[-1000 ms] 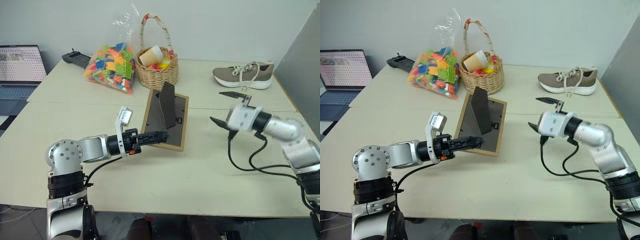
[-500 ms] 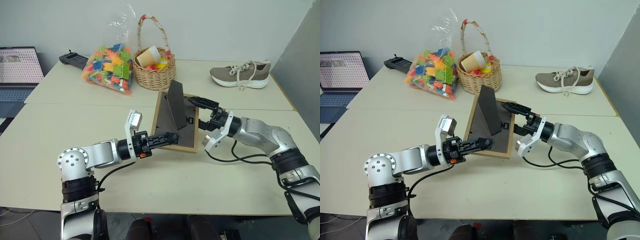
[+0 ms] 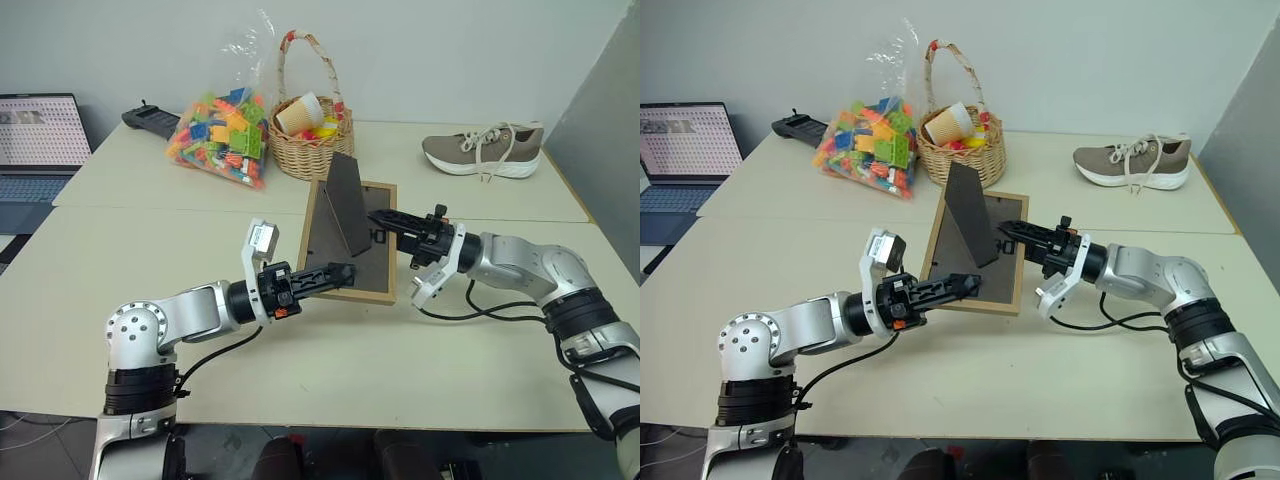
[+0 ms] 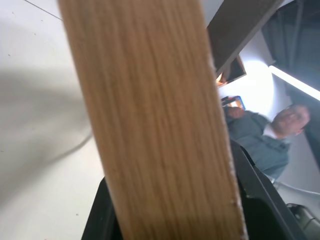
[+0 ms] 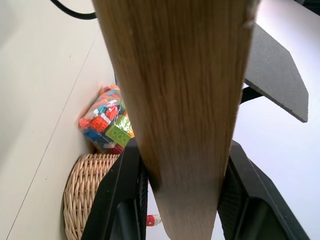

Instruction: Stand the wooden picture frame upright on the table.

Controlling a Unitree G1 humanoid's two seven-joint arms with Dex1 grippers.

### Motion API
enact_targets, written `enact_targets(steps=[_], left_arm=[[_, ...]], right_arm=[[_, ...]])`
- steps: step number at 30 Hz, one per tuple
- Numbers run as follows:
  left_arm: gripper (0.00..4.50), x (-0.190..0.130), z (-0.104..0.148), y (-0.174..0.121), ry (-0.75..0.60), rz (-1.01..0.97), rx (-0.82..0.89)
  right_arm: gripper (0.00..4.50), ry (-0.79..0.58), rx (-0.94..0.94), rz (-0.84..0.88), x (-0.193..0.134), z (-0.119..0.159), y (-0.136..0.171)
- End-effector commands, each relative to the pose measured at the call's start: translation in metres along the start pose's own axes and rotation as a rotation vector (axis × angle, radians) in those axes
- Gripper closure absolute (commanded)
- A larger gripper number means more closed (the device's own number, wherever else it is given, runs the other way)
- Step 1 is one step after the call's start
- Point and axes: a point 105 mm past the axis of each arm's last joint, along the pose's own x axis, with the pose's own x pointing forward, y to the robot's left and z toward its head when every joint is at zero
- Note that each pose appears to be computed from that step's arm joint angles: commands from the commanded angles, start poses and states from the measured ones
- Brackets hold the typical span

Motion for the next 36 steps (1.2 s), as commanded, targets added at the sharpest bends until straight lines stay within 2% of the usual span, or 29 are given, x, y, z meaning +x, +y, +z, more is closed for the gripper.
enact_targets(steps=[1,4,7,8,11,13,16,18,20,23,27,29,31,34,36], left_arm=[[1.92,-0.018,0.018,-0.001,-0.067,0.060,0.058],[1.37,-0.037,0.032,0.004,-0.129,0.148,0.100],[0.67,-0.056,0.046,0.005,-0.207,0.257,0.182],[0.51,-0.063,0.050,0.005,-0.216,0.314,0.240],[0.00,-0.079,0.053,0.010,-0.162,0.545,0.492],[0.00,-0.085,0.052,0.017,-0.105,0.671,0.657],[0.00,-0.082,0.051,0.013,-0.065,0.733,0.893],[0.00,-0.081,0.052,0.012,-0.090,0.745,0.980],[0.00,-0.082,0.051,0.016,-0.114,0.754,0.993],[0.00,-0.082,0.048,0.017,-0.118,0.751,0.996],[0.00,-0.085,0.037,0.019,-0.072,0.728,0.983],[0.00,-0.088,0.038,0.022,-0.086,0.739,0.968],[0.00,-0.089,0.038,0.023,-0.077,0.733,0.961],[0.00,-0.094,0.040,0.028,-0.050,0.748,0.960],[0.00,-0.099,0.046,0.033,-0.051,0.775,0.965]], right_arm=[[3.21,0.001,0.010,-0.093,-0.005,-0.008,-0.028],[3.21,0.011,0.078,-0.090,-0.010,-0.011,-0.026],[3.21,0.071,0.238,-0.116,-0.009,-0.020,-0.024],[3.21,0.093,0.327,-0.100,-0.005,-0.022,-0.019],[3.21,0.098,0.754,-0.058,0.014,-0.020,-0.006],[3.21,0.062,1.006,-0.055,0.026,-0.018,-0.006],[3.21,-0.003,1.466,0.072,0.049,-0.001,0.017],[3.21,-0.041,1.705,0.174,0.057,0.011,0.036],[3.21,-0.039,1.848,0.234,0.057,0.015,0.049],[3.21,-0.010,1.975,0.277,0.056,0.016,0.063],[3.21,0.015,2.024,0.286,0.056,0.017,0.075],[2.51,0.027,2.035,0.270,0.056,0.016,0.075],[2.24,0.031,2.027,0.269,0.056,0.016,0.075],[1.40,0.053,1.974,0.284,0.048,0.018,0.077],[0.93,0.120,1.893,0.279,0.035,0.013,0.080]])
